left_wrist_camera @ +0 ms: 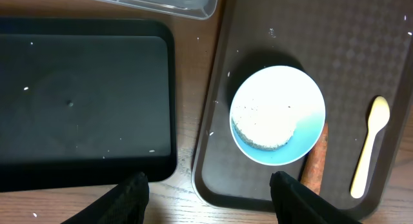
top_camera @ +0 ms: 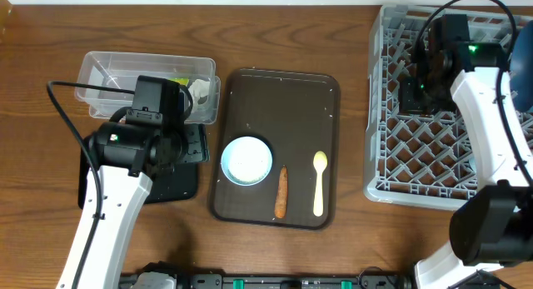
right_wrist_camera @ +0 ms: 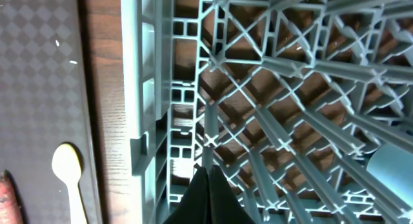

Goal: Sort waste into correct bins and load items into the dishwasher rack
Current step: 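Lower the blue plate upright into the rack slots and release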

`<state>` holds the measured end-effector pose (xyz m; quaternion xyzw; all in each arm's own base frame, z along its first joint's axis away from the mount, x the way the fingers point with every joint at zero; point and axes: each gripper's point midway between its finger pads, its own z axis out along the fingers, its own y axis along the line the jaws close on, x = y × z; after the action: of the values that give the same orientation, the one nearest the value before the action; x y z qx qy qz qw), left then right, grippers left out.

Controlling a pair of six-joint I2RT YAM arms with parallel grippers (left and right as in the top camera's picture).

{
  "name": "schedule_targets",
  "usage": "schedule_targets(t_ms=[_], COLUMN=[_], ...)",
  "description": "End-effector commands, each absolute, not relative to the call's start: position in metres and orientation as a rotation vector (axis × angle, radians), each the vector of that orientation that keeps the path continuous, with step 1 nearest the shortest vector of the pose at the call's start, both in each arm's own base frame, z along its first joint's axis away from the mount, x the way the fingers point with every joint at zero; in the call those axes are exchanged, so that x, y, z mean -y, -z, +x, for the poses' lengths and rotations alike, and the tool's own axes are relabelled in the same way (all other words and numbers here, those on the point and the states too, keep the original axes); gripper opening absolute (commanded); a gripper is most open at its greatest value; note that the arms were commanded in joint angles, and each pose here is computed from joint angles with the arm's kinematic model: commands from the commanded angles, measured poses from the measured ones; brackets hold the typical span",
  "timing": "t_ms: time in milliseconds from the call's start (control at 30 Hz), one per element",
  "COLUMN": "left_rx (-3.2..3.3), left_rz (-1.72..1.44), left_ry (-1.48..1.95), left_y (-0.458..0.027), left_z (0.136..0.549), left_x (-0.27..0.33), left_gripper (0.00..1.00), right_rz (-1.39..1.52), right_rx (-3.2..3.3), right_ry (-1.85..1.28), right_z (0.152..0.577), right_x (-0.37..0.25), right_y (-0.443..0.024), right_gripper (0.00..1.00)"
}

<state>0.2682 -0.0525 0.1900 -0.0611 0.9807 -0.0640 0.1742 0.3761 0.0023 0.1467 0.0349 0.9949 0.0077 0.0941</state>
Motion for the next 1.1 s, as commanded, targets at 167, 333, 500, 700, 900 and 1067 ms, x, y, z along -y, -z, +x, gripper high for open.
schedule_targets(t_ms=[167, 333, 500, 700, 900, 1067], left_rx=[-2.795, -2.795, -2.795, -2.795, -2.795, -2.795], left_rz=[-0.169, -0.169, -0.169, -0.169, -0.169, -0.168], left_ry=[0.158, 0.158, 0.158, 0.158, 0.158, 0.158], left_y=[-0.186, -0.186, -0.186, -0.186, -0.186, -0.186], left_z=[0.267, 0.267, 0.267, 0.267, 0.267, 0.267], left_x=[0.05, 0.05, 0.05, 0.05, 0.05, 0.05], left_gripper=[0.63, 0.63, 0.63, 0.63, 0.63, 0.63], right_rz=[0.061, 0.076, 0.132, 0.131, 0.123, 0.118], right_rx=[-3.038, -3.074, -3.092, -3.114, -3.092, -3.07], right_ry=[-0.119, -0.065, -0.052, -0.088, -0.116, -0.122], right_z=[0.374, 0.37, 0.366, 0.358, 0.362, 0.368], right_x=[-0.04, -0.042, -0.041, -0.045, -0.05, -0.051], right_y=[-0.119, -0.104, -0.089, -0.071, -0.069, -0.069], right_gripper=[0.01, 0.01, 0.01, 0.01, 0.01, 0.01])
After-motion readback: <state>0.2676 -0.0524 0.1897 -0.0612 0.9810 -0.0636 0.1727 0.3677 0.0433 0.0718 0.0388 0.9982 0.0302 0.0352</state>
